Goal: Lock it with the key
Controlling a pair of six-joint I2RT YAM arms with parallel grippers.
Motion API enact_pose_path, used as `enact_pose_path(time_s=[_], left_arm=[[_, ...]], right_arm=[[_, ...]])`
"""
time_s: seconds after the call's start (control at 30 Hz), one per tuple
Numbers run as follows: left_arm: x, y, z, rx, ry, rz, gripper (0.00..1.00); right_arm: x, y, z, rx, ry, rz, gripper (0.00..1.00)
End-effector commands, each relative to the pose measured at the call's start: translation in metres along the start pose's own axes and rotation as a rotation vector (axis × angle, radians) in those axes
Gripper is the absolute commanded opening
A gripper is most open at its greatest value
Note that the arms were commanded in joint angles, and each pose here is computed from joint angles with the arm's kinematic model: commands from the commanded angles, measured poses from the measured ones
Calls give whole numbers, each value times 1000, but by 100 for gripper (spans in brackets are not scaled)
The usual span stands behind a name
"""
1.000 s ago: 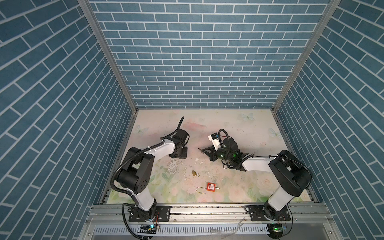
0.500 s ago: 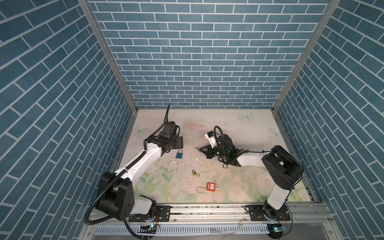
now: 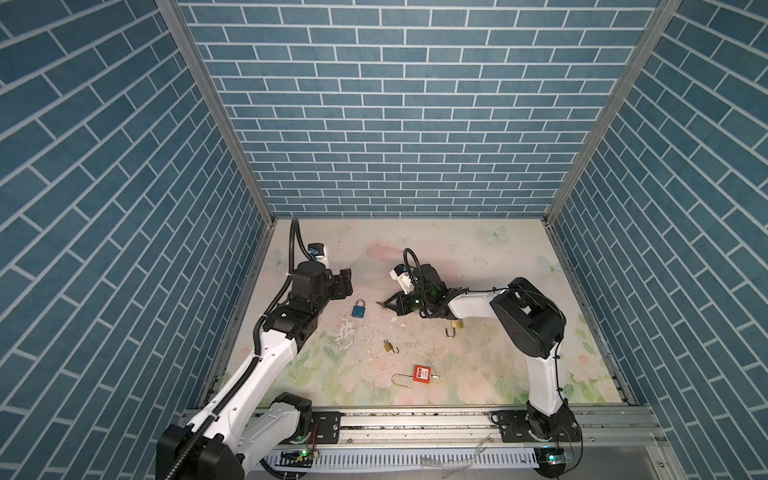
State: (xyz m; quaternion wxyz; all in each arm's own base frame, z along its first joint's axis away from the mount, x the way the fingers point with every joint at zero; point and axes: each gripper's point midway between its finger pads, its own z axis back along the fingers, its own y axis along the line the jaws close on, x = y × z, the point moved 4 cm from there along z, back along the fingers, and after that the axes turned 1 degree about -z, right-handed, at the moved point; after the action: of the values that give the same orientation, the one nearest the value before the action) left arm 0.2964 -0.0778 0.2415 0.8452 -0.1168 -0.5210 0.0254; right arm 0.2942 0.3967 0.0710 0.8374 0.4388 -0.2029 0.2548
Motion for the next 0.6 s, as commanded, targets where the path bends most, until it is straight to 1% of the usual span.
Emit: enact_pose_path(time_s=[0.0,0.33,0.57], left_arm=[[17,1,8,-4,-126,3,83],[19,-1,13,-23,-140,5,85],[19,-6,15,-40,-147,-1,86]], right_arm=[[-5,7,-13,33,54,-25,0],[-5,8,-37,44,74,-60,0],[-7,5,-45,34,79,-75,0]])
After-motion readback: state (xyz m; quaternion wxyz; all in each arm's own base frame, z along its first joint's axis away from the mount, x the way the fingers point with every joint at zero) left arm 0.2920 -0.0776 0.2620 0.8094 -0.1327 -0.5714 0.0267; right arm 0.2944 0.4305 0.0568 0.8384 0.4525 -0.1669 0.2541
